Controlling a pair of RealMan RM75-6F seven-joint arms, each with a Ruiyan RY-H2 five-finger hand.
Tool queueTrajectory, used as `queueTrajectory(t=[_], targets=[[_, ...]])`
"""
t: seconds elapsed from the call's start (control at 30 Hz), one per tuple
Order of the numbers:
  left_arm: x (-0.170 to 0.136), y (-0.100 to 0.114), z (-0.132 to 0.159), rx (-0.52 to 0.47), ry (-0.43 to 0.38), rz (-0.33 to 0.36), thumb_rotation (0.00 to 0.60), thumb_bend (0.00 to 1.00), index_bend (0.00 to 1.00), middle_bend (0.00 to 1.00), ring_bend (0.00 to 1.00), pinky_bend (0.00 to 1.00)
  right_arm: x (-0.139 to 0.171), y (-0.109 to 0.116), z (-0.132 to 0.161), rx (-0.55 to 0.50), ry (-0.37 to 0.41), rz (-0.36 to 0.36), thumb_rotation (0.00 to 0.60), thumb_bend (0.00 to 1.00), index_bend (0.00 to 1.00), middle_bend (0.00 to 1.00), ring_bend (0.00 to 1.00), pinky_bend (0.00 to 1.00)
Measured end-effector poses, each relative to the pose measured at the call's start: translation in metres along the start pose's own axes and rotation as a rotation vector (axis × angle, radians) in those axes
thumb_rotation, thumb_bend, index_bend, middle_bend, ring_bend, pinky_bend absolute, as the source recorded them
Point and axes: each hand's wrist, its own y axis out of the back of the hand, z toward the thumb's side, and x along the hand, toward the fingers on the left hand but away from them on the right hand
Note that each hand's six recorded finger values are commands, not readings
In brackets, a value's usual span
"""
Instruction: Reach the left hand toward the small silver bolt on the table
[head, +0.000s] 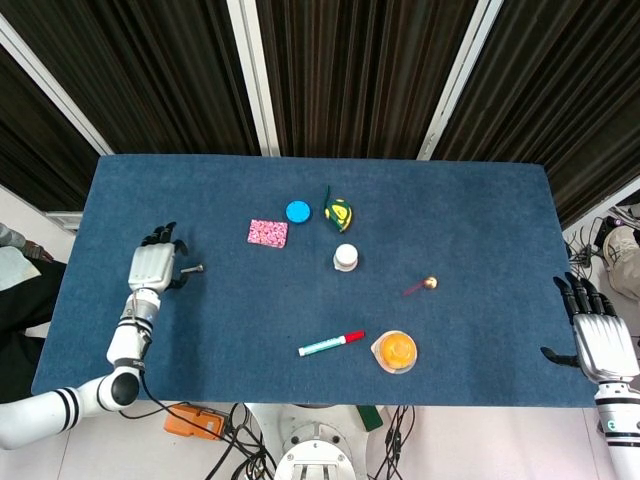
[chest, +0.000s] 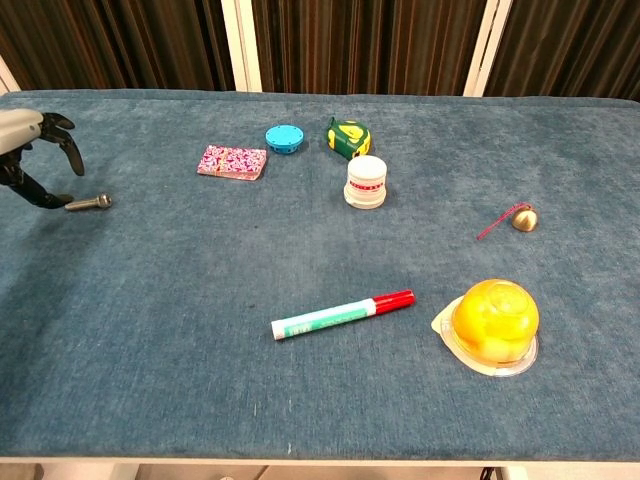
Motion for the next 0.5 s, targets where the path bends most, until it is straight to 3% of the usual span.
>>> queueTrajectory(t=[0.5], targets=[[0.006,-0.013,0.004,0.008,0.003,-0.013,0.600,0.28,0.47,0.05,0.02,0.15,-0.001,0.000,-0.001,-0.004,-0.007,-0.001,0.600,0.16,0.05,0.07,0.07,0.19]])
